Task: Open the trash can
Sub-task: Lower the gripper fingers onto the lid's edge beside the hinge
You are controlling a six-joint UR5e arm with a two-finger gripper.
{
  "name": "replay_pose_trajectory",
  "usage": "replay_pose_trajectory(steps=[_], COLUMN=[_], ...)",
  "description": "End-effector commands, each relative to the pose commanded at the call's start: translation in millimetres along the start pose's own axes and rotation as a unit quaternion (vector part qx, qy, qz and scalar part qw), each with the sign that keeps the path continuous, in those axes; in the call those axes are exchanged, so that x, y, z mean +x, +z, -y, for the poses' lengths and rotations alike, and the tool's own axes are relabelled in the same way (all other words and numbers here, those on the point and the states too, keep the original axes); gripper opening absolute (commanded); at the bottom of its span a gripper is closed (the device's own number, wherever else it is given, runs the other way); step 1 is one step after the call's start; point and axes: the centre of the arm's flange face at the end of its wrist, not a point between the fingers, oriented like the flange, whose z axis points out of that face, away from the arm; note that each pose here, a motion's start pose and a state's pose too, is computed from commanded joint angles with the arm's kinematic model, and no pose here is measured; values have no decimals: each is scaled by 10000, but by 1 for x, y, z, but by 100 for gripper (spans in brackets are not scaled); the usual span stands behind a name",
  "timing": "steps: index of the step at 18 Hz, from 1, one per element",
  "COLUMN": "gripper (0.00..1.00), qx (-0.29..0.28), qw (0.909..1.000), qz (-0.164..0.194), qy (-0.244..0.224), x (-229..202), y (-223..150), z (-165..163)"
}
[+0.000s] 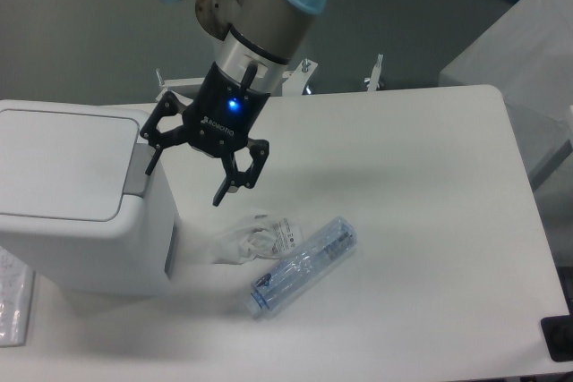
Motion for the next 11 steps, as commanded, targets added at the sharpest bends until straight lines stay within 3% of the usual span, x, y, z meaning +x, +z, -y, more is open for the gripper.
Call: replay_pose_trajectory(steps=[11], gripper=[100], qx=[-55], qw=[10000], qz=[-51], qy=[32], x=[4], y=[10], z=[-7])
